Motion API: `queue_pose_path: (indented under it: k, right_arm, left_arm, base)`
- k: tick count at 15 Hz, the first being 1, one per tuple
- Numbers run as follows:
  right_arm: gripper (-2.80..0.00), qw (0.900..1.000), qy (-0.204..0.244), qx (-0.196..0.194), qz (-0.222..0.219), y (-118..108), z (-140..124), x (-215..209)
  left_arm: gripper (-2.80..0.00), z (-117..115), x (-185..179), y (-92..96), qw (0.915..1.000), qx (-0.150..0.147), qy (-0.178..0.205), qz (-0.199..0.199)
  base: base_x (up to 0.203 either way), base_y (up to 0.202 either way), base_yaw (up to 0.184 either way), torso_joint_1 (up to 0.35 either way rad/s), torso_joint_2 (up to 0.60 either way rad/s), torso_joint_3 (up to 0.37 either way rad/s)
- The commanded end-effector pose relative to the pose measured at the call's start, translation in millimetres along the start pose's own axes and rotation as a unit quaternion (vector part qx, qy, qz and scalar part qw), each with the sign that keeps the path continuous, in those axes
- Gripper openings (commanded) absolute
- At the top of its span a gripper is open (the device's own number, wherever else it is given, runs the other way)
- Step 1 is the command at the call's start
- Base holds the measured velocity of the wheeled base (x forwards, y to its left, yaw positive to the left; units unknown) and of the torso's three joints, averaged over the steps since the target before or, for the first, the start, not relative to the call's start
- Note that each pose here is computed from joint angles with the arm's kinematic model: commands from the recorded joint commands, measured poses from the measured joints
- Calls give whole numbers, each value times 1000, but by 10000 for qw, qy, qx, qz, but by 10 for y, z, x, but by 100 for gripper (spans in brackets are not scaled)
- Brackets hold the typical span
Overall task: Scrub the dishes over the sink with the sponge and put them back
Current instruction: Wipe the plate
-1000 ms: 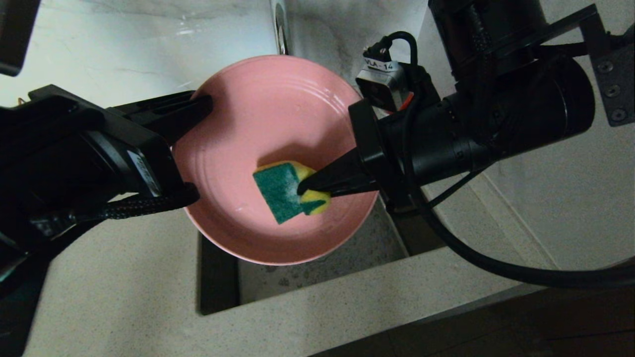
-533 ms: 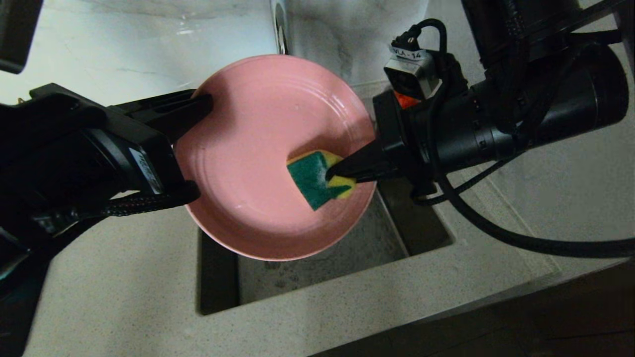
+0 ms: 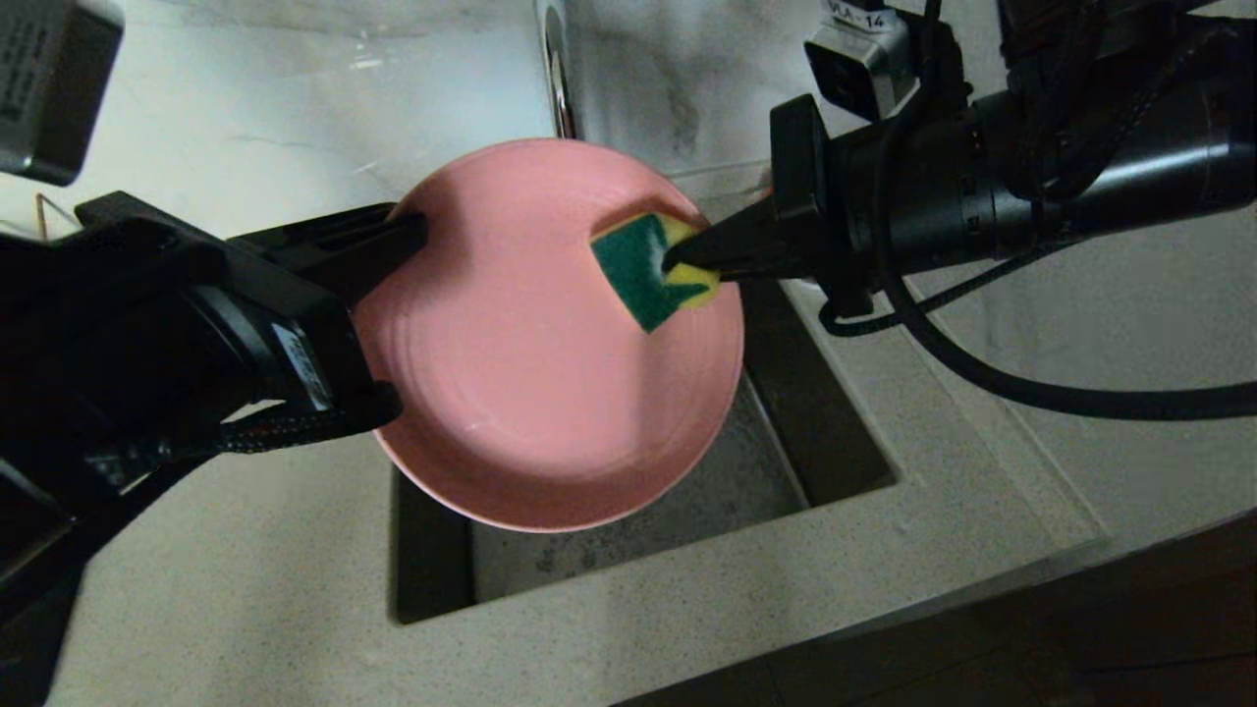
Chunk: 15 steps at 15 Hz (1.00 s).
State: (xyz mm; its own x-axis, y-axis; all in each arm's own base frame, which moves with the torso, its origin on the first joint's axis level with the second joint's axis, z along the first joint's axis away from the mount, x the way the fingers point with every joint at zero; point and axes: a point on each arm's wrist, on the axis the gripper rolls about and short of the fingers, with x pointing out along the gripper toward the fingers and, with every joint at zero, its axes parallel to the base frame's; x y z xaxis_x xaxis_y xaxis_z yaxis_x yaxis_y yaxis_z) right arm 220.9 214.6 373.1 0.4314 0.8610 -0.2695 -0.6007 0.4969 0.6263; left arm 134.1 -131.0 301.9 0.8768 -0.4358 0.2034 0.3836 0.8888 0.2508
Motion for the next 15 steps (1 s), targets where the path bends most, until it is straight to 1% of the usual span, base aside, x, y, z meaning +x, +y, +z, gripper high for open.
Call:
queue_pose_path:
  k: [1,3,5,7,8,11,12,14,15]
  right_arm:
    - [-280,9999,44,-48,122,33,-25,90]
    - [-280,9994,221,-105,242,104,-107,178]
    - [-280,9982,511,-102,292,162,-226,290]
    - [-280,9962,843,-57,212,186,-340,346]
    - [-280,9955,934,-37,166,184,-371,351]
    - [-280,9916,1286,100,-117,139,-452,309]
    - [-280,9915,1264,110,-274,123,-457,293]
    - [-280,9923,1069,86,-614,97,-444,261]
    - [-280,9925,988,79,-709,86,-433,241]
  left_arm:
    - [-280,-54,1,-19,10000,32,77,-21]
    - [-280,-60,4,-23,10000,19,84,-23]
    - [-280,-40,8,-17,10000,14,52,-12]
    - [-280,-26,18,-12,10000,7,35,9]
    - [-280,-31,27,-18,10000,12,48,5]
    - [-280,13,39,-3,10000,-20,-23,46]
    - [-280,23,51,-4,10000,-21,-36,50]
    - [-280,47,60,0,9999,-35,-72,63]
    - [-280,55,61,3,9999,-39,-83,75]
  base:
    - [0,0,0,0,0,0]
    - [0,0,0,0,0,0]
    - [0,0,0,0,0,0]
    - [0,0,0,0,0,0]
    - [0,0,0,0,0,0]
    - [0,0,0,0,0,0]
    - [0,0,0,0,0,0]
    - [0,0,0,0,0,0]
    - [0,0,0,0,0,0]
